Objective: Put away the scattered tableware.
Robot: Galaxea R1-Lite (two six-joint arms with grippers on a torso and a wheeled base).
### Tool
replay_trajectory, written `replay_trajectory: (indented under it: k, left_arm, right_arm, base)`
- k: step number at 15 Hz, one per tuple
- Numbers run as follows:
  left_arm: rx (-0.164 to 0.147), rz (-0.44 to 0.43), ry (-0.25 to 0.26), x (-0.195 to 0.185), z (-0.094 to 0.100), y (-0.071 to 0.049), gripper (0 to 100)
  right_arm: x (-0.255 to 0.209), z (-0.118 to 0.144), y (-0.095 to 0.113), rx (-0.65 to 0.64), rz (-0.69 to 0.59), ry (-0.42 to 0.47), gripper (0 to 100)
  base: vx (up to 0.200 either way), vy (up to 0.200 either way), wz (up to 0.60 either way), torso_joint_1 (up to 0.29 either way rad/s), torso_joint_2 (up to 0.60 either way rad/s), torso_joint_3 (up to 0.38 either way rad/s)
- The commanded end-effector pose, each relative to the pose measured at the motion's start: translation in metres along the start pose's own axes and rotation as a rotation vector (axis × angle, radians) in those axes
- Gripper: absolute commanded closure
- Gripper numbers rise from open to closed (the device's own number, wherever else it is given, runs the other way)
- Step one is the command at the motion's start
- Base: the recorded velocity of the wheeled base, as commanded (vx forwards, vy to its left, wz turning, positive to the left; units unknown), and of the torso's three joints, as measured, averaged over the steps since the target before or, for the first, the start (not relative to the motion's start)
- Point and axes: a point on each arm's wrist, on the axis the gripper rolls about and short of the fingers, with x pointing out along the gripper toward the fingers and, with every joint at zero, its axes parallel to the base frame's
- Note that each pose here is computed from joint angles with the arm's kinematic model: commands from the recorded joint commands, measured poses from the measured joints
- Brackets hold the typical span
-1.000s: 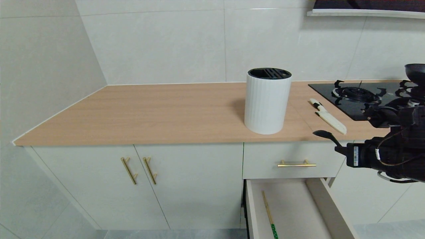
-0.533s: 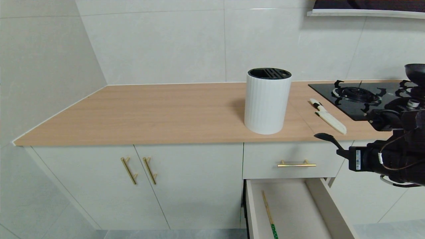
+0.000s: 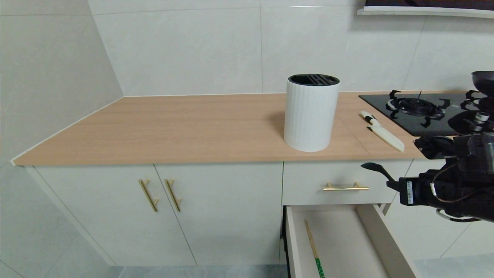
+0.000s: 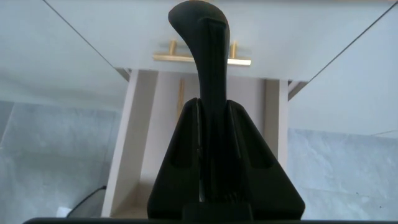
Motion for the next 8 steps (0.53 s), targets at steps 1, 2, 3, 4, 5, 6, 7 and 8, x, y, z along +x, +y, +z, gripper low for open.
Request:
replay_trajectory:
  k: [1,2,3,4,5,6,7,8]
  left_arm:
    - [0.000,0.000,0.001,0.0000,-0.0001,0.0000,0]
    - [0.000,0.000,0.001,0.0000,-0.0001,0.0000,0]
    - [0.000,0.000,0.002,0.0000,-0.0003,0.0000,0]
    - [0.000,0.000,0.002,0.0000,-0.0003,0.0000,0]
    - [0.000,0.000,0.001,0.0000,-0.0001,0.0000,0]
    - [0.000,0.000,0.001,0.0000,-0.0001,0.0000,0]
    - [0.000,0.000,0.002,0.0000,-0.0003,0.0000,0]
    - [0.000,0.000,0.001,0.0000,-0.0001,0.0000,0]
  right_arm:
    - [0.0039,-0.0022,0.0001,-0.001,-0.001,0.016,100]
    - [0.0039,-0.0022,0.0001,-0.001,-0.001,0.016,100]
    - [0.0047,-0.0026,0.0001,-0.002,-0.001,0.019,100]
    - [0.0055,-0.0031,0.0001,-0.003,-0.002,0.022,100]
    - [0.0071,-0.0039,0.0001,-0.002,-0.002,0.028,100]
    - [0.0075,-0.0041,0.0001,-0.004,-0.002,0.029,100]
    - [0.0091,-0.0050,0.0001,-0.004,-0.005,0.035,100]
    - [0.0095,-0.0052,0.0001,-0.004,-0.005,0.037,100]
  base:
    - [0.000,0.000,0.00,-0.173,0.43,0.251]
    - [0.000,0.000,0.00,-0.183,0.46,0.271]
    - [0.000,0.000,0.00,-0.188,0.46,0.271]
    - [0.000,0.000,0.00,-0.178,0.47,0.276]
    - [0.000,0.000,0.00,-0.183,0.48,0.295]
    - [0.000,0.000,0.00,-0.173,0.47,0.286]
    - [0.000,0.000,0.00,-0.178,0.47,0.300]
    - [0.000,0.000,0.00,-0.159,0.46,0.290]
